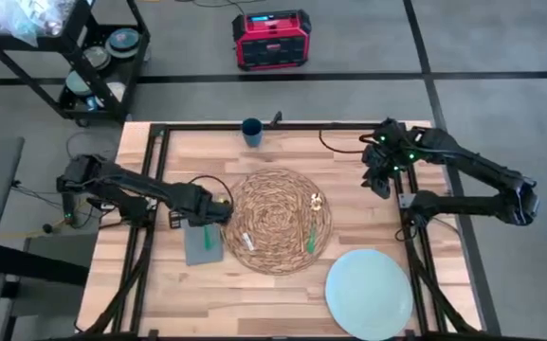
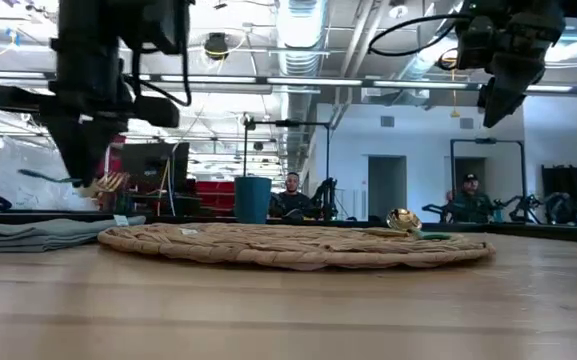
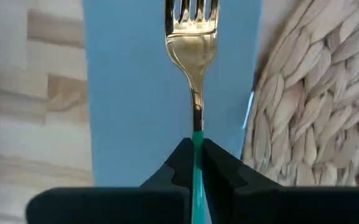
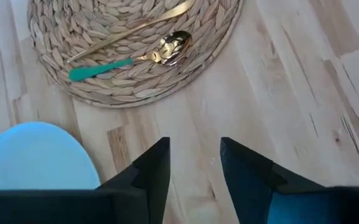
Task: Set table place
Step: Put the green fork on the gray table napkin, then put the white plate on the tablemat to the left of the gold table knife
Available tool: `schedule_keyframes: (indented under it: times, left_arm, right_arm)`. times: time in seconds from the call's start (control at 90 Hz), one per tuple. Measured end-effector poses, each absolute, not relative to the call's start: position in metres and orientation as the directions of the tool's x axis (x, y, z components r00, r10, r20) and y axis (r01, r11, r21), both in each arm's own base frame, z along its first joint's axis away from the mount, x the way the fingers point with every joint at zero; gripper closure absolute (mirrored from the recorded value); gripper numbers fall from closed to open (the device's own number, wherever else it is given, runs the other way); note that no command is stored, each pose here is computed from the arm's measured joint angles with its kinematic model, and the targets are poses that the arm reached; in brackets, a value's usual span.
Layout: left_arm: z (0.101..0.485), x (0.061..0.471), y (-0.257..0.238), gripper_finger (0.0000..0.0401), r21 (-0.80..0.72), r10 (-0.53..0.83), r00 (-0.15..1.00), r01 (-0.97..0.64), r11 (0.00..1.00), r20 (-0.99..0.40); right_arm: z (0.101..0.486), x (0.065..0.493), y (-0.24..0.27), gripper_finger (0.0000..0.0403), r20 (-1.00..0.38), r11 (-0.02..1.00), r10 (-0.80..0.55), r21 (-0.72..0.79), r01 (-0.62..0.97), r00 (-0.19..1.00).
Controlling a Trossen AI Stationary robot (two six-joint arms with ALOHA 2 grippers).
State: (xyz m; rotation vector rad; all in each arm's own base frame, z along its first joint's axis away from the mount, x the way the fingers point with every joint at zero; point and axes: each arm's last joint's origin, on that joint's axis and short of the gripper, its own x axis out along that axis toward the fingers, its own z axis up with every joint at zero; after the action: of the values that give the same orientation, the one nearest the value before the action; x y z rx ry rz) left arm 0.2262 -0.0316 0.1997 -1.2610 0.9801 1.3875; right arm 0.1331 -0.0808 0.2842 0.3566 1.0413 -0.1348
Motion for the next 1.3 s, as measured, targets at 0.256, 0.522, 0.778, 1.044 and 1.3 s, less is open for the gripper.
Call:
schedule_keyframes:
  times: [0.256, 0.522, 0.778, 1.044, 1.3]
  left_arm:
    - [0.186, 0.216, -0.034, 0.0401, -0.018, 0.135, -0.008, -0.982, -0.19, -0.991]
    - [0.176, 0.214, -0.034, 0.0401, -0.033, 0.12, 0.012, -0.984, -0.176, -0.993]
    - [0.175, 0.212, -0.034, 0.0401, -0.001, 0.106, -0.014, -0.989, -0.146, -0.994]
    - [0.175, 0.213, -0.034, 0.0367, -0.02, 0.103, 0.005, -0.989, -0.144, -0.995]
    - [0.175, 0.215, -0.034, 0.0344, -0.037, 0.099, 0.024, -0.99, -0.138, -0.995]
  right_arm:
    - [0.284, 0.133, -0.081, 0.0275, -0.862, 0.936, 0.058, 0.222, 0.273, 0.504]
    - [0.284, 0.133, -0.081, 0.0275, -0.864, 0.934, 0.061, 0.226, 0.277, 0.499]
    - [0.284, 0.133, -0.08, 0.0275, -0.865, 0.934, 0.062, 0.227, 0.277, 0.497]
    - [0.284, 0.133, -0.08, 0.0275, -0.865, 0.934, 0.063, 0.227, 0.277, 0.497]
    - [0.284, 0.132, -0.08, 0.0275, -0.866, 0.934, 0.063, 0.226, 0.276, 0.497]
